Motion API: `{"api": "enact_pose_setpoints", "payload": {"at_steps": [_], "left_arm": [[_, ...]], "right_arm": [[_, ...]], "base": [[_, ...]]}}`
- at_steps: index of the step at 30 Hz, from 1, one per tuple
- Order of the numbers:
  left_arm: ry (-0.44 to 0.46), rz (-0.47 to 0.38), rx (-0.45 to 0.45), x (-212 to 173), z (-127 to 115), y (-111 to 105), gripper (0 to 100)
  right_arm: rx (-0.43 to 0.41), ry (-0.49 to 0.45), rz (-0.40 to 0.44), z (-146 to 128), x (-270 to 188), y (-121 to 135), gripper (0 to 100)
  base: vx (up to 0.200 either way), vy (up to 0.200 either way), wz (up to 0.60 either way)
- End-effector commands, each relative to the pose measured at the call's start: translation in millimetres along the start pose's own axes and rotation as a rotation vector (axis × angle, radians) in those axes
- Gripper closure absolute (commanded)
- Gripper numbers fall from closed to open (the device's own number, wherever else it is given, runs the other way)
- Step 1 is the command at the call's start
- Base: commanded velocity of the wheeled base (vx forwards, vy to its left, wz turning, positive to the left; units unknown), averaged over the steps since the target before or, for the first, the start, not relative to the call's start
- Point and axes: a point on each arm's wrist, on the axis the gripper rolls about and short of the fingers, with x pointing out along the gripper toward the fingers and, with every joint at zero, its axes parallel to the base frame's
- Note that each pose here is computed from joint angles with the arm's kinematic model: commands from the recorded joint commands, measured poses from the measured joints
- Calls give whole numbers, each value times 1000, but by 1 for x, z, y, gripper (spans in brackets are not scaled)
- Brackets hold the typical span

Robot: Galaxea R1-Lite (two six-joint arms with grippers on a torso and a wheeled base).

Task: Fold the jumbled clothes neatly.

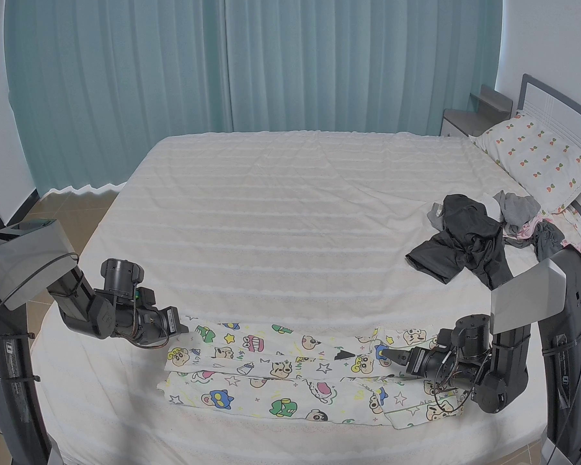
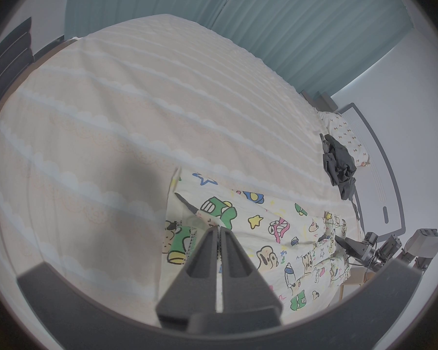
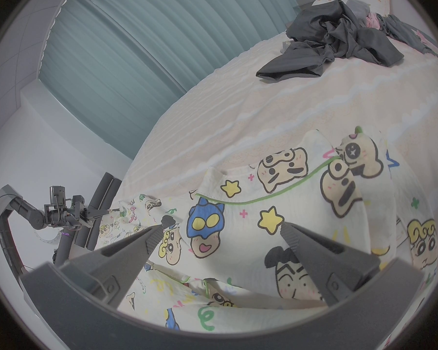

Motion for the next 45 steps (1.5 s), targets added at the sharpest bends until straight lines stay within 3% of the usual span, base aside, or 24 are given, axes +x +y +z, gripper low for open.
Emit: {"api": "enact_pose_setpoints", "payload": {"at_steps": [1,7,11,18,19,28,39,40,45], "left_arm": [[-11,7,-9,-3,3,5,100],[-10,26,-8,-7,2,14,100],[24,44,42,-9,-9,24,100],[27,38,49,-9,-10,23,100],[26,37,49,-9,-9,23,0],[38,24,52,-10,-13,20,0],[85,-7,117,1,-25,-6,0],[81,-8,120,4,-23,-7,100],[63,-9,121,5,-17,-9,100]], "right_arm": [[-2,-7,5,0,0,1,0],[-4,-6,5,0,0,0,0],[-6,-4,5,-1,0,1,0],[-6,0,0,-2,1,-1,0],[-6,0,0,-2,1,-1,0],[-8,-1,1,-2,1,0,0],[-7,-4,-1,-1,1,-1,0],[-7,-3,-1,-1,1,-1,0],[-7,-2,-6,-2,0,-1,0]], "base": [[0,0,0],[0,0,0],[0,0,0],[0,0,0],[0,0,0],[0,0,0],[0,0,0],[0,0,0],[0,0,0]]}}
